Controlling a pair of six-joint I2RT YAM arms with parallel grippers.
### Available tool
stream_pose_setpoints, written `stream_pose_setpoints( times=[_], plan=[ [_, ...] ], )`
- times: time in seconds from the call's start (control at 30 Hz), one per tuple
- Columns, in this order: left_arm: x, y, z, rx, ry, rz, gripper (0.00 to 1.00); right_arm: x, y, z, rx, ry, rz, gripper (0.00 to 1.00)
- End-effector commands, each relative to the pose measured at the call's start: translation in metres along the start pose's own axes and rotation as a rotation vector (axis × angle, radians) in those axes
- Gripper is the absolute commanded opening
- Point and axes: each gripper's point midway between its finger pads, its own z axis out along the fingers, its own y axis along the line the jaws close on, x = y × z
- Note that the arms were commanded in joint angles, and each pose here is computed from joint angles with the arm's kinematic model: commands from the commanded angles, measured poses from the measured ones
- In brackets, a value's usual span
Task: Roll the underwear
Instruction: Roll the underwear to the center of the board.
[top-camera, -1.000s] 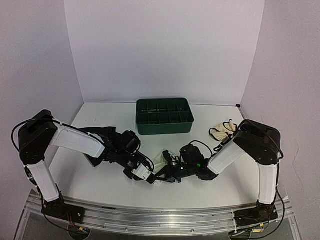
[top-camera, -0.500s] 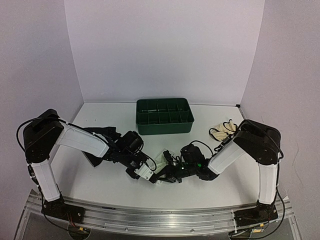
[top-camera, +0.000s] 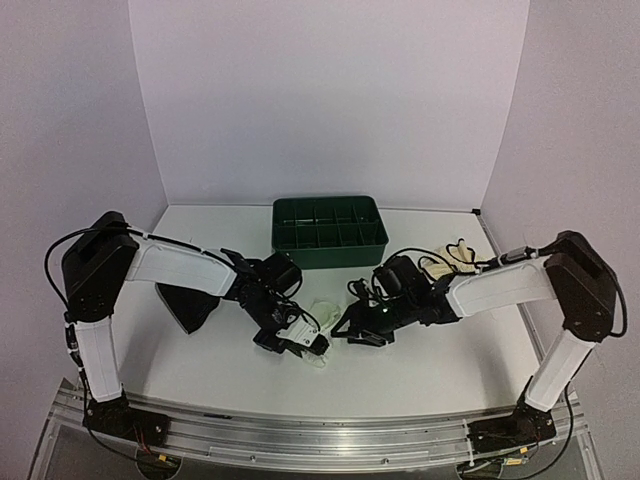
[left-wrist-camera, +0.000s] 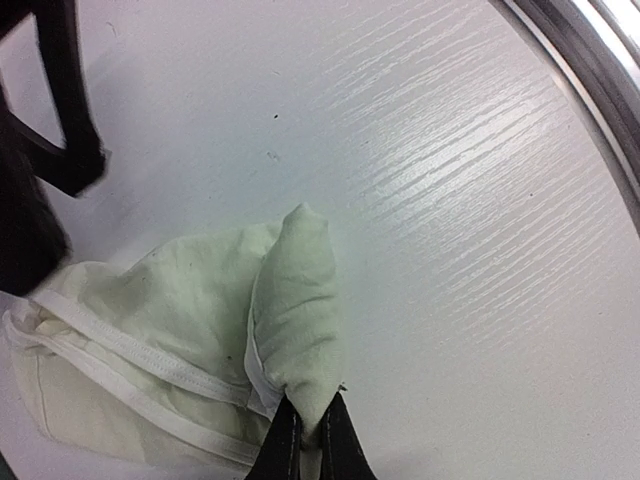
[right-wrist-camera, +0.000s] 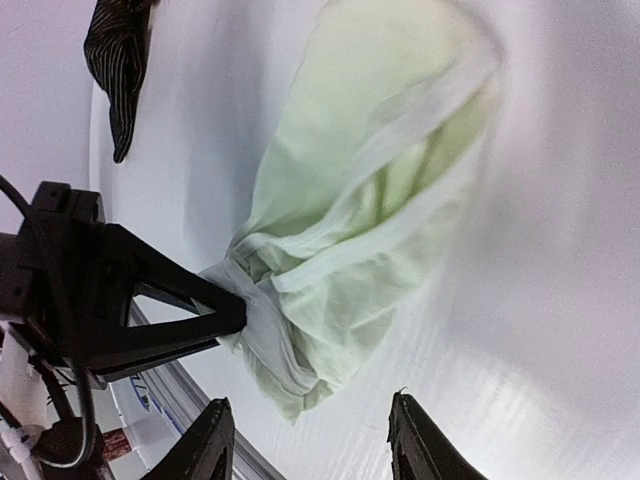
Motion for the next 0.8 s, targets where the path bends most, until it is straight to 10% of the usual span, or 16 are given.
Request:
stream_pose_setpoints(
  times=[0.0,0.53,0.77],
  plan=[
    [-0.007,-0.025,-0.003,0.165,-0.018,-0.223,0.00,-0.001,-0.036,-0.012,0.227,0.001,0.059,0.51],
    [-0.006,-0.030,-0.010,0.325,-0.173,-0.719,0.00,-0.029,-0.011,0.008,0.143,-0.042,-0.119,0.45],
    [0.007,-0.019,-0.012,0.414,-0.266,-0.956,0.00,0.016,0.009,-0.010,0.131,-0.084,-0.604,0.46]
  ],
)
